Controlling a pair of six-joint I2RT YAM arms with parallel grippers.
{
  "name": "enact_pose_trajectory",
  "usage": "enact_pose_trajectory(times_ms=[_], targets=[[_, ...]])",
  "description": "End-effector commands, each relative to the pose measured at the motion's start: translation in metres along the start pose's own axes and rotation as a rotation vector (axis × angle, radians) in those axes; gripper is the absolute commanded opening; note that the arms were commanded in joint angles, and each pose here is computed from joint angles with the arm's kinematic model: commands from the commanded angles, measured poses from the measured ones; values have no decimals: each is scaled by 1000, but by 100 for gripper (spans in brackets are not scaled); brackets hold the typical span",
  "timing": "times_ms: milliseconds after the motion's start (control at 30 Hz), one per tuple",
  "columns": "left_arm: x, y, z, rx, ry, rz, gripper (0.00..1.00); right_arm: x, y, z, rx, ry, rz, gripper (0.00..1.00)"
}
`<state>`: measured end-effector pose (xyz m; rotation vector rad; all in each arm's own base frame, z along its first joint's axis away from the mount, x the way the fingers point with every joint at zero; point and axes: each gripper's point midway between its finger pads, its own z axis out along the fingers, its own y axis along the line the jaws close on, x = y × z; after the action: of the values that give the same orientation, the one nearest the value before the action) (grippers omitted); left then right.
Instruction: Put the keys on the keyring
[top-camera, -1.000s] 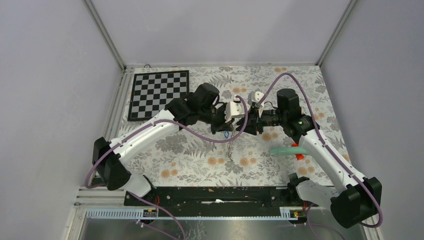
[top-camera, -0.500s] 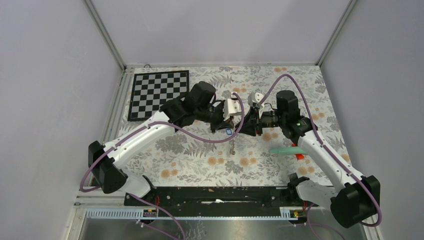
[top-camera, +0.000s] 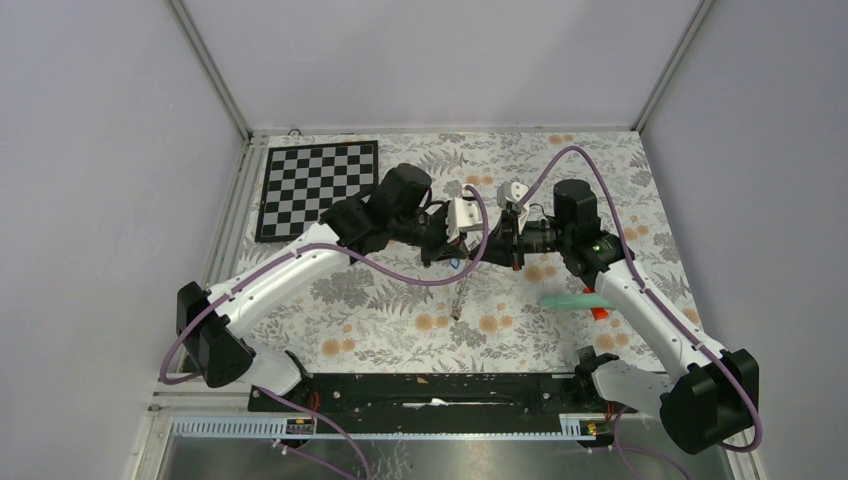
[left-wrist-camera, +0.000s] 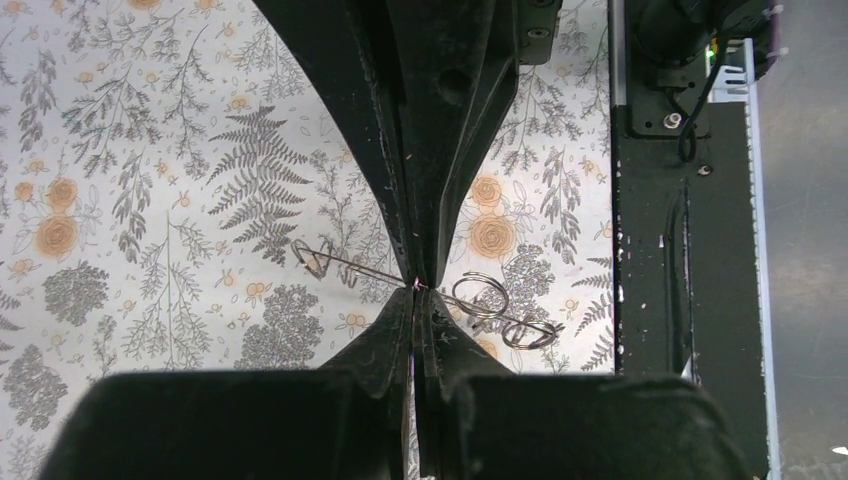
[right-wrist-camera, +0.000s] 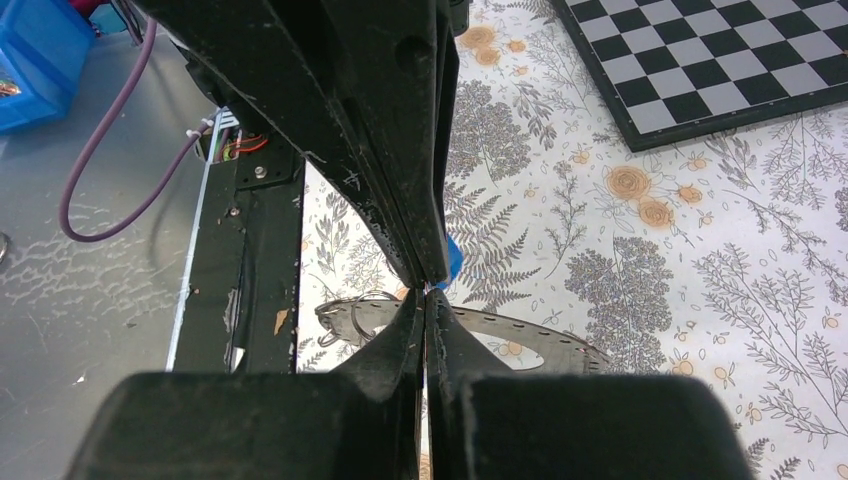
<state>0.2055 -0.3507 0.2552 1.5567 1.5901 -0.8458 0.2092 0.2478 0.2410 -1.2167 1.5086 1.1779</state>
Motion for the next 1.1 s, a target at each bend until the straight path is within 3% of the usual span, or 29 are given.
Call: enact_pose_trajectory(times_ms=[0, 67, 200, 267, 600, 1067], targets=[[-32, 7, -17, 6, -138, 6, 0, -13, -1, 0, 1, -27, -37, 0], [-36, 11, -29, 46, -200, -29, 1, -22, -3, -1, 10, -36, -44, 0], [-41, 13, -43, 116, -309, -5, 31, -44, 1, -2, -21, -65, -47, 0], [-39, 14, -44, 134, -330, 5, 36, -53, 2, -1, -39, -75, -37, 0], [-51, 23, -45, 156, -410, 22, 36, -54, 3, 2, -62, -103, -10, 0], [-34, 14, -38, 203, -397, 22, 32, -55, 3, 1, -63, -107, -2, 0]])
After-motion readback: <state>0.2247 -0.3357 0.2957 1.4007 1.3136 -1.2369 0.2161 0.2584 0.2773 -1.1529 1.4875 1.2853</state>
